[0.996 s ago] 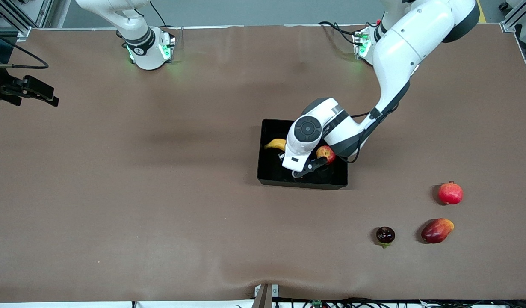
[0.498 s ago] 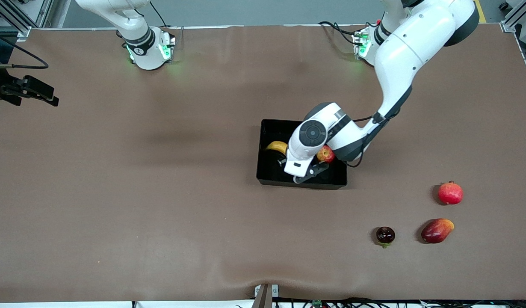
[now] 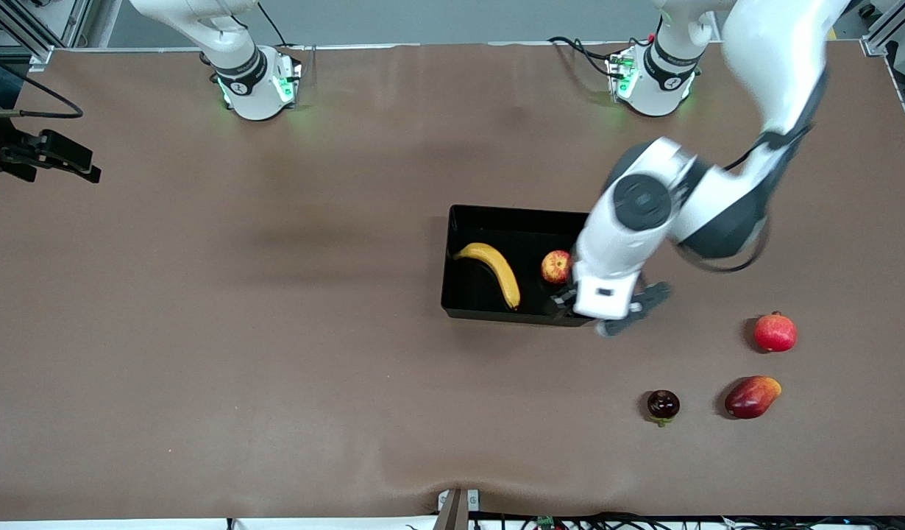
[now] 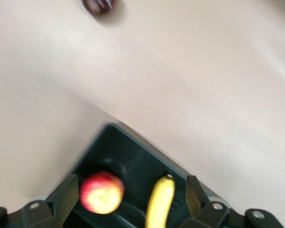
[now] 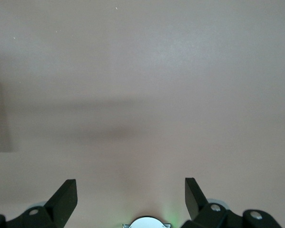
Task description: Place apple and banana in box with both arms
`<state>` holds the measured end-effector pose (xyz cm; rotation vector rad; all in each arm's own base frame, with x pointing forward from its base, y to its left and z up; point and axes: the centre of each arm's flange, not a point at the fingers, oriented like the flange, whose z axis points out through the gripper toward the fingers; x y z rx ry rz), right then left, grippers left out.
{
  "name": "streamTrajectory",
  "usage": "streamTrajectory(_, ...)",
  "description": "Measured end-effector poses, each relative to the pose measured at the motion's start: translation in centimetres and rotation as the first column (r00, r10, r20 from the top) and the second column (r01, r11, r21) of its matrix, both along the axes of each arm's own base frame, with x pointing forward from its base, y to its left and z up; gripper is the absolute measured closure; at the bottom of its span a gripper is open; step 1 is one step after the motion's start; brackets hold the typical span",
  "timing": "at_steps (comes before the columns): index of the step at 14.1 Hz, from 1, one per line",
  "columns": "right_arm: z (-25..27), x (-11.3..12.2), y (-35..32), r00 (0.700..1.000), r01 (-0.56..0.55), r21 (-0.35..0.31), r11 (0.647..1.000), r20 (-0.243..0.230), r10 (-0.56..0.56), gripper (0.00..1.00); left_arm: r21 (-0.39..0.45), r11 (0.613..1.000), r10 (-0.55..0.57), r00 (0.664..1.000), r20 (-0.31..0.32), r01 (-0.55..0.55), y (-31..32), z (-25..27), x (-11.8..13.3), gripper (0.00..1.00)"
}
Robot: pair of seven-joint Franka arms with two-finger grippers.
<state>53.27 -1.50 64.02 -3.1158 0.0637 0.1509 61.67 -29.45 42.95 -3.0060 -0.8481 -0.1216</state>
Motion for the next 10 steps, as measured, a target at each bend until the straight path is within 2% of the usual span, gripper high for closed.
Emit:
streamTrajectory(4,0.0,0.0,0.0,1.000,0.000,0.000,1.000,0.003,0.000,0.00,0.042,0.992,-0.116,0.993,-0.035,0.118,9.4,7.8,0.2,0.00)
streamTrajectory(7,0.2,0.3,0.0,1.000,0.001,-0.001,1.000,0.024,-0.001,0.00,0.015,0.984,-0.176,0.982,-0.071,0.178,17.8,11.6,0.0,0.00)
streamTrajectory(10,0.2,0.3,-0.3,1.000,0.006,-0.001,1.000,0.023,-0.006,0.00,-0.001,0.975,-0.221,0.972,-0.084,0.222,23.0,14.3,-1.0,0.00)
